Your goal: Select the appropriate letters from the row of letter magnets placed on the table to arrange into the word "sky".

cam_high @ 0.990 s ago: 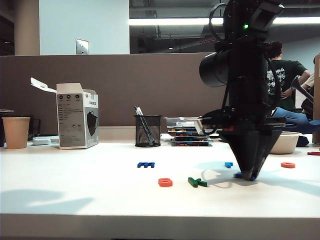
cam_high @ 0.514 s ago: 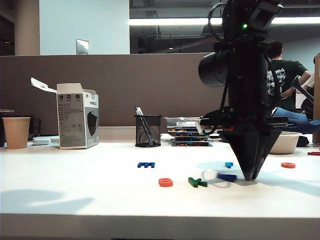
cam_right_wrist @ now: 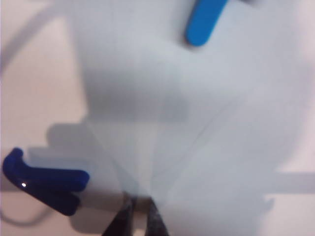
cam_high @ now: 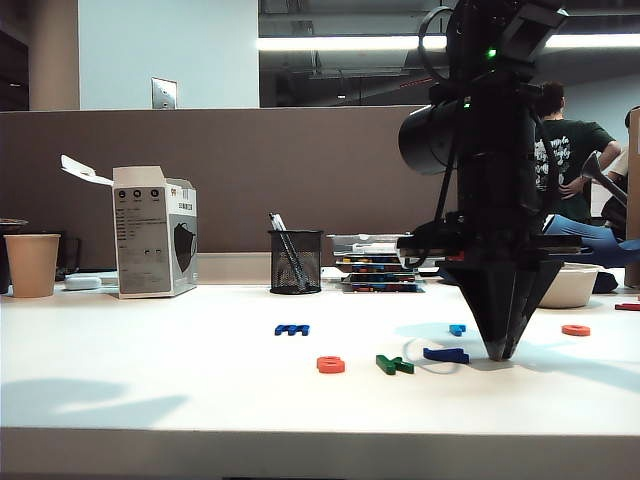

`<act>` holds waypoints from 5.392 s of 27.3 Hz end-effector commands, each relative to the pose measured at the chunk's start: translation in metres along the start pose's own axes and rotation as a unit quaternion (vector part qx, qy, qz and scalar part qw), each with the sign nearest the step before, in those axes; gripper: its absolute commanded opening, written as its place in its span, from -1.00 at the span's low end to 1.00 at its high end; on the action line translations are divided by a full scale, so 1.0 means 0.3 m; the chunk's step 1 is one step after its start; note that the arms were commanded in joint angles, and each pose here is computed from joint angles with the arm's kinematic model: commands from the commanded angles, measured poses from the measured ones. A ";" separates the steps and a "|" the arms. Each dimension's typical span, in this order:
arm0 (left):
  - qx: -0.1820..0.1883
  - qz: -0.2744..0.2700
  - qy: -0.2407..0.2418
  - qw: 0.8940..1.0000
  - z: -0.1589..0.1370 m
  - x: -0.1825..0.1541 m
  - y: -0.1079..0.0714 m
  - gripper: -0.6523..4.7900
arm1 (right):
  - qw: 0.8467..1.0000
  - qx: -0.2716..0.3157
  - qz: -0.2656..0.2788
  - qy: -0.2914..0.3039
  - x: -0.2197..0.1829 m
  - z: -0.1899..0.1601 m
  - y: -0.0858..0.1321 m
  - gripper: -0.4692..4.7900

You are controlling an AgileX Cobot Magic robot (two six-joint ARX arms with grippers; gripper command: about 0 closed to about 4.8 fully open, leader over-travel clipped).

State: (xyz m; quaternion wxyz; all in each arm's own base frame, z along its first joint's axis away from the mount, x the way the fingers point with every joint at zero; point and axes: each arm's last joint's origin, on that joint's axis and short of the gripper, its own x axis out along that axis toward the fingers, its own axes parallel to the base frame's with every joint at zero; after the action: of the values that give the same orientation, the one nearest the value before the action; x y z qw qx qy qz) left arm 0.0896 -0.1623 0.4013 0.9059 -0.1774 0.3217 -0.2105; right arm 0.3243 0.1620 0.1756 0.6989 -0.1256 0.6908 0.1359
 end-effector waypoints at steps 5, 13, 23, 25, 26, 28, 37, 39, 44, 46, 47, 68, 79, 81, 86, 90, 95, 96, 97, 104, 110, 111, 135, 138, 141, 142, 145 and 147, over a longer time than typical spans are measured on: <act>-0.001 -0.002 -0.006 1.000 0.005 -0.004 -0.001 -0.78 | 0.999 0.006 0.013 -0.042 0.016 0.032 0.005 -0.85; -0.001 -0.002 -0.006 1.000 0.005 -0.004 -0.001 -0.78 | 0.997 0.003 0.055 -0.054 0.014 0.041 0.014 -0.85; -0.001 -0.002 -0.006 1.000 0.005 -0.004 -0.001 -0.78 | 0.996 -0.010 0.083 -0.005 0.017 0.009 0.023 -0.85; -0.001 -0.002 -0.006 1.000 0.005 -0.005 -0.001 -0.78 | 0.996 -0.010 0.088 0.000 0.017 0.007 0.024 -0.85; -0.001 -0.002 -0.006 1.000 0.005 -0.004 -0.001 -0.78 | 0.996 -0.011 0.088 0.002 0.017 0.005 0.026 -0.85; -0.001 -0.002 -0.006 1.000 0.005 -0.004 -0.001 -0.78 | 0.996 -0.014 0.088 0.002 0.017 0.004 0.031 -0.85; -0.001 -0.002 -0.006 1.000 0.005 -0.004 -0.001 -0.78 | 0.993 -0.035 0.116 -0.007 0.017 0.007 0.077 -0.85; -0.001 -0.002 -0.006 1.000 0.005 -0.004 -0.001 -0.78 | 0.992 -0.041 0.117 -0.005 0.017 0.004 0.092 -0.85; -0.001 -0.002 -0.006 1.000 0.005 -0.004 -0.001 -0.78 | 0.992 -0.044 0.115 0.014 0.017 -0.010 0.103 -0.85; -0.001 -0.002 -0.006 1.000 0.005 -0.004 -0.001 -0.78 | 0.992 -0.042 0.114 0.026 0.016 -0.018 0.102 -0.85; -0.001 -0.002 -0.006 1.000 0.005 -0.004 -0.001 -0.78 | 0.992 -0.042 0.113 0.031 0.016 -0.021 0.101 -0.85; -0.001 -0.002 -0.006 1.000 0.005 -0.004 -0.001 -0.78 | 0.992 -0.058 0.093 -0.066 -0.115 0.067 0.103 -0.85; -0.001 -0.002 -0.007 1.000 0.005 -0.004 -0.002 -0.78 | 0.959 -0.014 0.008 -0.284 -0.481 0.081 -0.073 -0.85; -0.001 -0.002 -0.007 1.000 0.005 -0.004 -0.002 -0.78 | 0.949 0.003 0.000 -0.314 -0.538 0.055 -0.127 -0.85; -0.001 -0.002 -0.007 1.000 0.005 -0.004 -0.002 -0.78 | 0.914 0.072 -0.054 -0.395 -0.726 -0.106 -0.356 -0.85; -0.001 -0.002 -0.007 1.000 0.005 -0.004 -0.002 -0.78 | 0.886 0.129 -0.055 -0.442 -0.829 -0.262 -0.501 -0.85; -0.002 -0.004 -0.009 1.000 0.007 -0.004 -0.003 -0.78 | 0.871 0.150 -0.061 -0.464 -0.887 -0.382 -0.563 -0.85; -0.002 -0.004 -0.009 1.000 0.007 -0.004 -0.003 -0.78 | 0.868 0.156 -0.066 -0.466 -0.896 -0.407 -0.569 -0.85; -0.002 -0.004 -0.009 1.000 0.007 -0.004 -0.003 -0.78 | 0.863 0.164 -0.071 -0.472 -0.909 -0.448 -0.573 -0.85; 0.059 -0.011 -0.018 0.998 0.013 -0.004 -0.009 -0.78 | 0.843 0.171 -0.071 -0.505 -0.885 -0.622 -0.515 -0.85; 0.171 -0.030 -0.116 0.978 0.081 -0.003 -0.035 -0.78 | 0.831 0.168 -0.053 -0.528 -0.773 -0.729 -0.428 -0.85; 0.184 -0.033 -0.142 0.972 0.118 0.001 -0.024 -0.78 | 0.829 0.171 -0.052 -0.530 -0.739 -0.756 -0.407 -0.85; 0.177 0.255 -0.338 0.889 0.327 -0.365 0.379 -0.78 | 0.762 0.142 -0.079 -0.627 -0.454 -1.059 -0.170 -0.85; 0.187 0.229 -0.340 0.893 0.219 -0.380 0.372 -0.78 | 0.761 0.127 -0.071 -0.632 -0.423 -1.067 -0.158 -0.85; 0.185 0.208 -0.347 0.896 0.106 -0.392 0.382 -0.78 | 0.760 0.126 -0.076 -0.633 -0.384 -1.073 -0.154 -0.85; 0.186 0.205 -0.355 0.893 0.051 -0.401 0.390 -0.78 | 0.758 0.116 -0.070 -0.638 -0.366 -1.073 -0.151 -0.85; 0.173 0.192 -0.368 0.893 -0.020 -0.410 0.401 -0.78 | 0.754 0.096 -0.048 -0.648 -0.358 -1.072 -0.142 -0.85; 0.168 0.188 -0.374 0.892 -0.061 -0.410 0.411 -0.78 | 0.756 0.082 -0.035 -0.648 -0.358 -1.071 -0.136 -0.85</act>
State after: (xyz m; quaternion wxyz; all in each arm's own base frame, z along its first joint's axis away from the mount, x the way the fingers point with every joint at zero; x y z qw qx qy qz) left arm 0.0255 0.0001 0.3977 0.9988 -0.0141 -0.0479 -0.0012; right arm 0.0394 0.0050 0.2741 0.9904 0.0253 0.0919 0.1000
